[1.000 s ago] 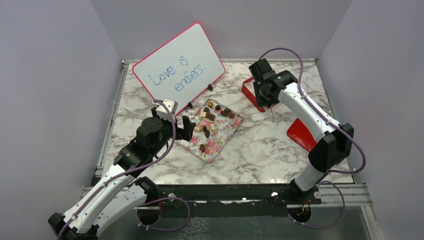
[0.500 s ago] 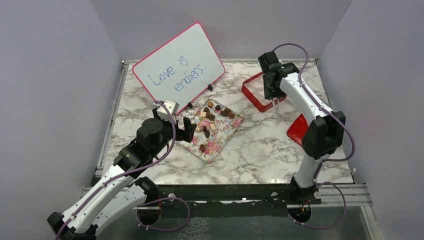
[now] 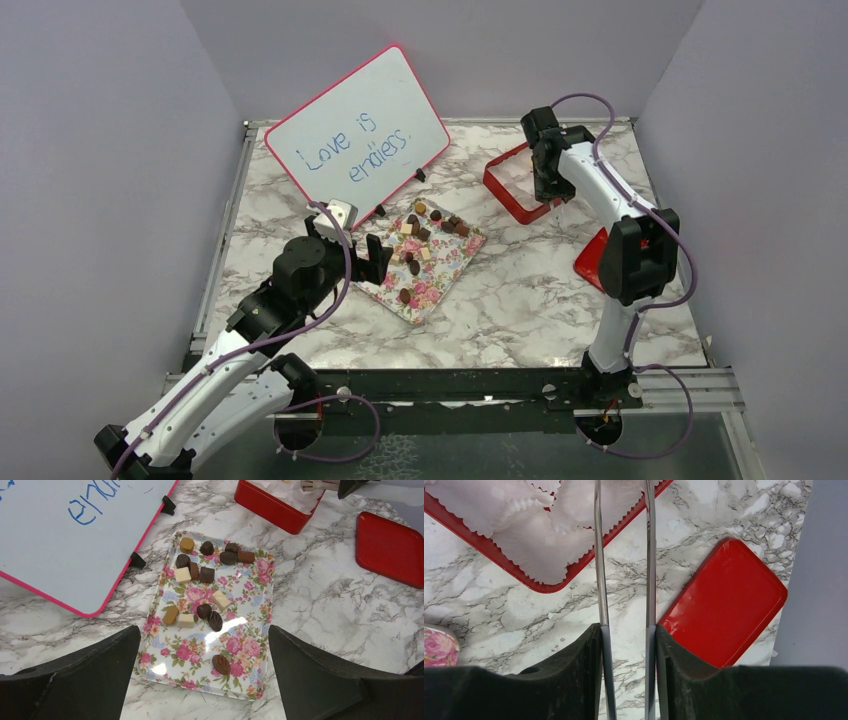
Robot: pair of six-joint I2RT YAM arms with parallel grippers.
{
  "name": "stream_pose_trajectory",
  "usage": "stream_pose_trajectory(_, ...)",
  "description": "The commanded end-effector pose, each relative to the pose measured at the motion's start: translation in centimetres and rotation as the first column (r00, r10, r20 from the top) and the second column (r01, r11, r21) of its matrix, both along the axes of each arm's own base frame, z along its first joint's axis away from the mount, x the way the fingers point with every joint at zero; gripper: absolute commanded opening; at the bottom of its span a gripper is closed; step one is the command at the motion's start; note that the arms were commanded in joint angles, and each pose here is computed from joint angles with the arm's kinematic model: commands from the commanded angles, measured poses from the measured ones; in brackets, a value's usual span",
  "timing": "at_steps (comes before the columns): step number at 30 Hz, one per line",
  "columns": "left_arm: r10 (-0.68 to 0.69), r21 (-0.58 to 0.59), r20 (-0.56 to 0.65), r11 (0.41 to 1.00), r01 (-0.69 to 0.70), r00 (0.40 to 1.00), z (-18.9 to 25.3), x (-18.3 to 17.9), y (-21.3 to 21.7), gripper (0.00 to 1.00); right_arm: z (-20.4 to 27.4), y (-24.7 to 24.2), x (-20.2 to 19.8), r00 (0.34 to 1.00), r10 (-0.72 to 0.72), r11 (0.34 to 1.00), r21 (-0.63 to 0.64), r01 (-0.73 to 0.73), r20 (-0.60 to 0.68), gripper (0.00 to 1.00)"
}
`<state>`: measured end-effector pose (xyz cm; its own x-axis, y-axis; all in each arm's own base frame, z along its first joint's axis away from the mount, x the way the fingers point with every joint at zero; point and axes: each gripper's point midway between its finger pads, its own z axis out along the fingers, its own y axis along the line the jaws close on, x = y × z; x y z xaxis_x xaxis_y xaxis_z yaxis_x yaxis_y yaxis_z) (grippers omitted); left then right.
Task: Pack the chocolate
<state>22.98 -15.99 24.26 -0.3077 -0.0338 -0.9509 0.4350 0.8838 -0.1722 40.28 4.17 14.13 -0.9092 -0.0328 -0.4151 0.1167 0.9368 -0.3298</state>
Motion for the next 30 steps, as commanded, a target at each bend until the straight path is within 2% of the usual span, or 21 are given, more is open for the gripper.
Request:
stream_pose_trajectory(1, 0.007, 0.004, 0.016, 1.0, -0.007, 1.0, 0.1, 0.0, 0.2, 0.99, 1.1, -0.7, 1.9, 0.997, -0.016, 0.999, -0.027, 0.018, 0.071, 0.39)
stream_pose_trajectory(9, 0.004, 0.004, 0.013, 1.0, -0.005, 1.0, 0.1, 0.0, 0.1, 0.99, 1.2, -1.7, 2.6, 0.996, -0.024, 0.999, -0.046, 0.028, 0.086, 0.39)
stream_pose_trajectory(30, 0.006, 0.002, 0.012, 1.0, -0.006, 1.0, 0.1, -0.1, 0.1, 0.99, 1.6, -2.2, 2.6, 0.996, -0.014, 0.999, -0.029, 0.016, 0.085, 0.48)
